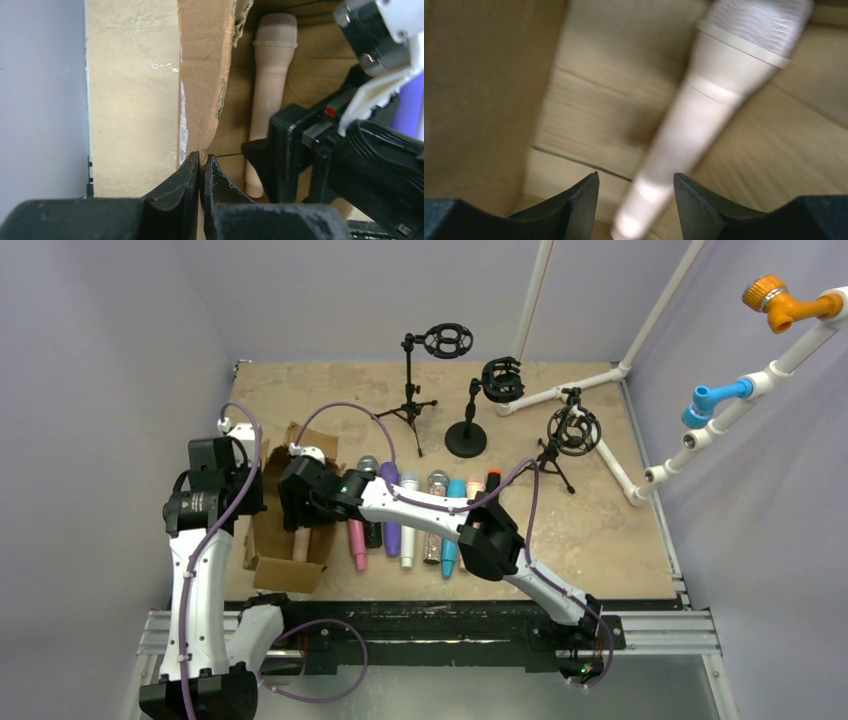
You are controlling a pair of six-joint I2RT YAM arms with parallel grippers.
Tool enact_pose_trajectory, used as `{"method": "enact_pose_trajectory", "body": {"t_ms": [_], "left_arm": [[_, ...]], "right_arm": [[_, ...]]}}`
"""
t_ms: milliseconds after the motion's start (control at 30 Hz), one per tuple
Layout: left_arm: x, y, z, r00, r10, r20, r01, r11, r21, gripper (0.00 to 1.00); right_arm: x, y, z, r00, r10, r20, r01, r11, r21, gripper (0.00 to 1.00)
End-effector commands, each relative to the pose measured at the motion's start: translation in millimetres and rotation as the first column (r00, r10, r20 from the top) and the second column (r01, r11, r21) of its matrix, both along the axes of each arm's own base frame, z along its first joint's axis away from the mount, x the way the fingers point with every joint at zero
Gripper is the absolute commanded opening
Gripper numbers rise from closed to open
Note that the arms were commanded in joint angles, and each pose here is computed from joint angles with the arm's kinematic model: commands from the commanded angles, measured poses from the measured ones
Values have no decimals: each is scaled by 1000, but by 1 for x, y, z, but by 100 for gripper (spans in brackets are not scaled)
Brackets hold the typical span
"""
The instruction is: Attach the microphones to the stand
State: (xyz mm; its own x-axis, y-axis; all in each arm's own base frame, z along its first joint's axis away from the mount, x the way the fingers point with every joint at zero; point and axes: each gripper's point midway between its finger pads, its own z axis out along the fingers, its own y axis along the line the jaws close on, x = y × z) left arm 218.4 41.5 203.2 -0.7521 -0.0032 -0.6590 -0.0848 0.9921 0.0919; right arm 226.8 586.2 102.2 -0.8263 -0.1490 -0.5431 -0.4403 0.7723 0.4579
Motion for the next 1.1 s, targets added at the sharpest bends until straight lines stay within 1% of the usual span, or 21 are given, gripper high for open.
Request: {"method": "enact_pose_trajectory", "body": {"t_ms": [0, 100, 267, 400, 533, 567, 667, 700, 733, 833, 900, 967, 1000, 1067], "left_arm": [[12, -21, 40, 983, -52, 176, 67, 995, -79, 0], [11, -28, 42, 977, -83, 197, 103, 990, -92, 0], [10, -31, 34, 981, -97, 169, 116, 988, -106, 0], [9, -32, 32, 982, -94, 166, 114, 987, -115, 0], [10, -31, 30, 986, -73, 149, 92, 988, -122, 0], [11, -29, 28, 989, -49, 142, 68, 989, -130, 0], [11, -26, 26, 991, -32, 127, 47, 991, -124, 0], [11, -26, 26, 992, -32, 126, 47, 991, -124, 0], [11, -26, 27, 992, -30, 125, 46, 991, -123, 0], [10, -24, 30, 991, -30, 132, 45, 993, -110, 0], [11, -21, 31, 990, -28, 136, 41, 994, -97, 0], [12, -17, 31, 990, -12, 143, 23, 997, -78, 0], [13, -13, 31, 989, -25, 144, 31, 998, -45, 0], [15, -7, 29, 990, -21, 139, 24, 1000, -14, 0]], "right_arm": [[18, 0, 14, 998, -50, 23, 50, 999, 21, 61], [26, 2, -2, 997, -79, 20, 78, 997, 19, 62], [40, 10, -13, 990, -128, 51, 126, 991, 40, 62], [58, 3, -16, 972, -197, 129, 197, 980, 17, 62], [69, -7, -5, 942, -249, 225, 252, 968, 17, 62], [71, -11, -2, 934, -261, 246, 264, 964, 20, 62], [74, -14, 2, 921, -276, 275, 271, 961, 57, 61], [75, -11, 6, 919, -281, 277, 267, 960, 89, 58], [73, -9, 6, 921, -278, 272, 260, 960, 102, 54], [66, 4, 16, 938, -250, 242, 211, 962, 173, 36], [61, 12, 34, 946, -225, 232, 169, 957, 237, 24], [53, 17, 57, 955, -194, 226, 120, 944, 307, 15], [45, 21, 69, 964, -163, 212, 83, 935, 344, 11], [39, 18, 94, 966, -154, 209, 61, 918, 393, 3]]}}
